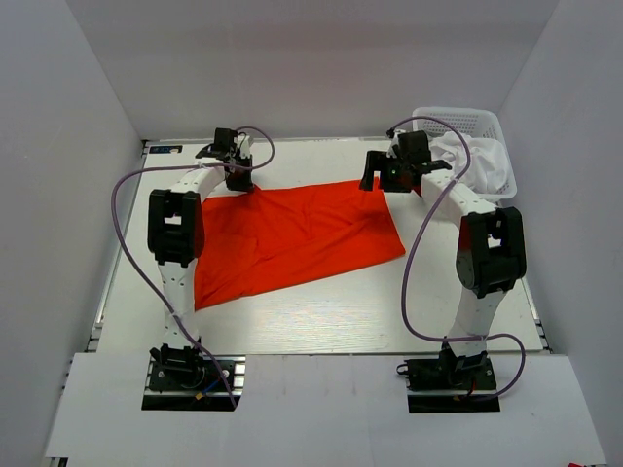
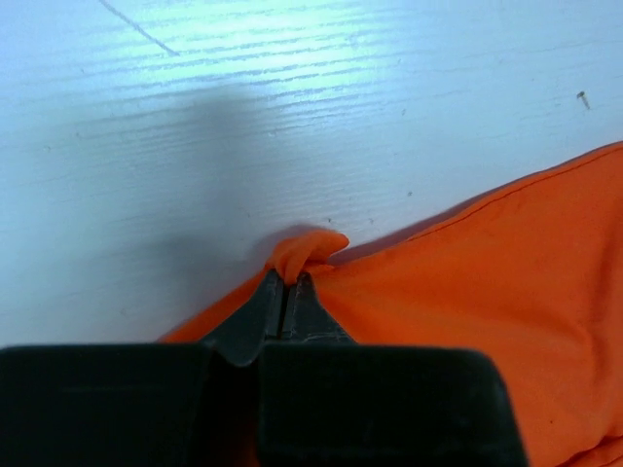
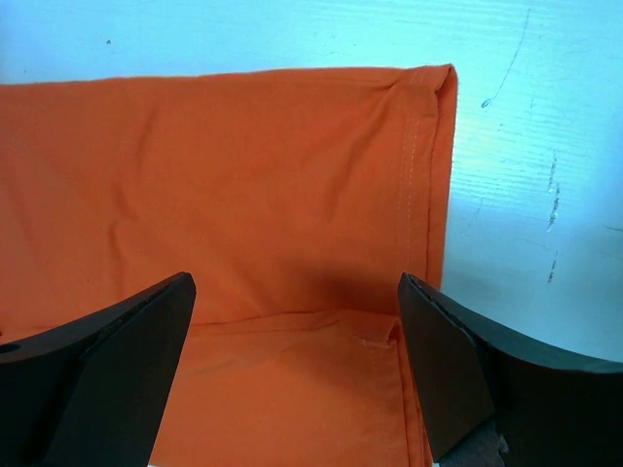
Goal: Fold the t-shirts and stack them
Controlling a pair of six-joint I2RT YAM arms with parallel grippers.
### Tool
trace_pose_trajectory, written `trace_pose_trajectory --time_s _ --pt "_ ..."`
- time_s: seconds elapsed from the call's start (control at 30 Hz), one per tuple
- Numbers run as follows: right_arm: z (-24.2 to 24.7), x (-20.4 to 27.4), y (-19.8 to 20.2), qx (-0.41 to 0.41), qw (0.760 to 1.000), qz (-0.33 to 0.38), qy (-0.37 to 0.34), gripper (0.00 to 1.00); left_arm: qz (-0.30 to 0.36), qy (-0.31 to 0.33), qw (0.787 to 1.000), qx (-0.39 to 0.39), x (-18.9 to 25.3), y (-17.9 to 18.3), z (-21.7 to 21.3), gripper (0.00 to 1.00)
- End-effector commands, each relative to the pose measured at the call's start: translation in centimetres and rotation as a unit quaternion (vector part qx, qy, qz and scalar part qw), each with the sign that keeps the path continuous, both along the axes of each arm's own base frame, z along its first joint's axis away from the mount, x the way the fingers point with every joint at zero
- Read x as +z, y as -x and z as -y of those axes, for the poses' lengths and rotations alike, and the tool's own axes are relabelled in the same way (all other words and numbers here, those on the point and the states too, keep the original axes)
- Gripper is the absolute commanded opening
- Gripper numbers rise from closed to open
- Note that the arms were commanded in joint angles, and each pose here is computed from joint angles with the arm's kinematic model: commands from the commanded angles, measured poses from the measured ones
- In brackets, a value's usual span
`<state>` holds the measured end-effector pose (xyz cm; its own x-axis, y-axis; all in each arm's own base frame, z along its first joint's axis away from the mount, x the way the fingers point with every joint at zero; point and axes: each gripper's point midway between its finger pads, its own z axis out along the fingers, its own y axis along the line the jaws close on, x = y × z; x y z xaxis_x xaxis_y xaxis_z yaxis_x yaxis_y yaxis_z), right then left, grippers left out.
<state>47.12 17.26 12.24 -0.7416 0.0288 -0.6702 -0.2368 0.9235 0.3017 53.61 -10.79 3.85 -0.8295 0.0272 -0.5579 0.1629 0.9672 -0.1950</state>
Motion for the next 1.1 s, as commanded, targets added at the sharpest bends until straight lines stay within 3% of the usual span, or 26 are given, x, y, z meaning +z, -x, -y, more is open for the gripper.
trace_pose_trajectory --time_s 0.0,0.1,0.27,0.3,0.33,0.37,0.43,0.5,0.7,0.83,0.93,1.07 --pt "-0.2 -0.5 0.8 0.017 1.000 -0.008 -0.013 0.90 0.061 0.013 0.998 -0.022 4.1 -1.9 0.9 0.00" --pt "-1.0 -1.0 1.6 0.037 0.999 -0.011 -0.023 0.90 0.092 0.004 0.994 -0.063 6.0 -2.3 2.4 0.00" --pt "-0.9 -2.0 2.3 0.041 0.999 -0.020 -0.025 0.90 0.117 -0.075 0.986 -0.095 7.9 -1.8 4.4 0.03" --pt "-0.7 -2.2 2.3 0.038 0.999 -0.023 -0.023 0.90 0.119 -0.103 0.985 -0.073 7.9 -2.1 3.2 0.10" --pt "-0.8 -2.2 2.4 0.038 0.999 -0.023 -0.023 0.90 0.115 -0.109 0.985 -0.065 7.7 -1.9 3.3 0.55" --pt "-0.7 -2.5 2.4 0.038 0.999 -0.025 -0.020 0.90 0.108 -0.110 0.987 -0.040 7.4 -1.7 2.9 0.75" --pt "-0.7 -2.6 2.5 0.036 0.999 -0.029 -0.019 0.90 0.102 -0.136 0.985 0.034 7.2 -2.1 0.2 0.92" --pt "-0.5 -2.6 2.2 0.030 0.999 -0.028 -0.016 0.90 0.111 -0.128 0.979 0.110 8.3 -2.3 -2.3 1.00" --pt "-0.7 -2.0 1.4 0.030 0.999 -0.023 -0.015 0.90 0.133 -0.132 0.965 0.182 10.2 -2.7 -6.4 1.00" --pt "-0.3 -2.7 1.0 0.022 0.999 -0.038 -0.003 0.90 0.094 -0.184 0.952 0.227 8.4 -1.8 -11.5 1.00" --pt "-0.1 -2.4 0.2 0.016 0.999 -0.033 0.006 0.90 0.065 -0.216 0.947 0.229 6.2 -0.7 -14.2 1.00" --pt "0.1 -2.6 -0.3 0.012 0.999 -0.035 0.017 0.90 0.065 -0.213 0.956 0.191 4.7 -0.9 -14.7 0.95"
